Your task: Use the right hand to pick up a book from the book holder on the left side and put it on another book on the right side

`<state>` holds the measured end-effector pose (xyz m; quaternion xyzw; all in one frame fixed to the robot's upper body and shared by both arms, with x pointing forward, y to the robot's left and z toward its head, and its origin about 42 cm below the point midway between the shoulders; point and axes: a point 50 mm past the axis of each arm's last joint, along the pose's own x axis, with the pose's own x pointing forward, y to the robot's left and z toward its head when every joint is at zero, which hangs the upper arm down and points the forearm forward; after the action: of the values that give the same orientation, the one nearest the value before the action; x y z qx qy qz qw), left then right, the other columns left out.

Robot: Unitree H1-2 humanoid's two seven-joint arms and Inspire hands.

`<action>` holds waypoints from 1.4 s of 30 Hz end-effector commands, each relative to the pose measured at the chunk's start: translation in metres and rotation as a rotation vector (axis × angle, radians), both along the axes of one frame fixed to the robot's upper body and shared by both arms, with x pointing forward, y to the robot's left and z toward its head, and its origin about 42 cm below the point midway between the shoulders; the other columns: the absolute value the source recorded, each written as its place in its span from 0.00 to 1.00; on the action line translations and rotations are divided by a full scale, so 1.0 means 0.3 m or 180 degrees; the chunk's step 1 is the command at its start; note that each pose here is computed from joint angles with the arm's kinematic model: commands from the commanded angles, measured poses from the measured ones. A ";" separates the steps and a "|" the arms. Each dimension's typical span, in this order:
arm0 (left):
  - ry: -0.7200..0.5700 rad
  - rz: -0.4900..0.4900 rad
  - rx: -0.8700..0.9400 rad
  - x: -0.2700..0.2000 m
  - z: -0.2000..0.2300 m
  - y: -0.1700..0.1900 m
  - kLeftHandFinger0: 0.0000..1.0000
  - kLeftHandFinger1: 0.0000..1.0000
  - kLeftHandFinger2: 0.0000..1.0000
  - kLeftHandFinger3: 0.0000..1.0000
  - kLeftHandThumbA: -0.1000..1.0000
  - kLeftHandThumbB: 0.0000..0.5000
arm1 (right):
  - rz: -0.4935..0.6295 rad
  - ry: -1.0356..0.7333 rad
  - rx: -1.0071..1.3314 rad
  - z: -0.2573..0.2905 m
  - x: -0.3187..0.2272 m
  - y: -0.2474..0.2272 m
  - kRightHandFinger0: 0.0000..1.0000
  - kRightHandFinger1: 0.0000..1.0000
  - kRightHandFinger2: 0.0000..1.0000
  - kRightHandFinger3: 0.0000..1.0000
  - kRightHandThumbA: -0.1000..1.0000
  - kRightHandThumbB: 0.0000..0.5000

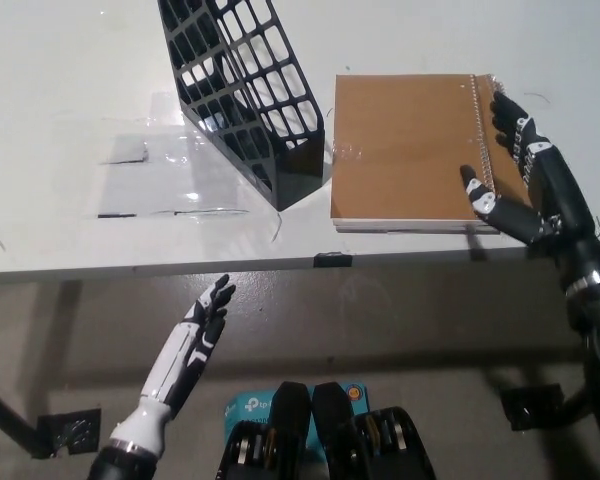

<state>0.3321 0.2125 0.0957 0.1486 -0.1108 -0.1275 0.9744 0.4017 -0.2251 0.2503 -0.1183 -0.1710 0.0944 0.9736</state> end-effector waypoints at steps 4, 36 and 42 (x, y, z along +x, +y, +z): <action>-0.0513 -0.0002 0.0026 0.118 0.164 0.051 1.00 1.00 1.00 1.00 1.00 0.50 | 0.0548 -0.1170 0.0146 0.225 -0.241 0.127 1.00 1.00 1.00 1.00 0.59 0.38; -0.0066 0.0008 0.0068 -0.112 -0.019 0.049 1.00 1.00 1.00 1.00 1.00 0.52 | -0.0003 0.0609 -0.0307 -0.456 -0.233 0.093 1.00 1.00 1.00 1.00 0.54 0.38; 0.0013 0.0017 0.0099 -0.143 -0.037 0.053 1.00 1.00 1.00 1.00 1.00 0.53 | 0.0016 0.0716 -0.0328 -0.487 -0.262 0.088 1.00 1.00 1.00 1.00 0.50 0.37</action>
<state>0.2912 0.2301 0.0753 0.1577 -0.0804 -0.1231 0.9765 0.3227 -0.2034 0.0969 -0.1526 -0.0231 0.1084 0.9821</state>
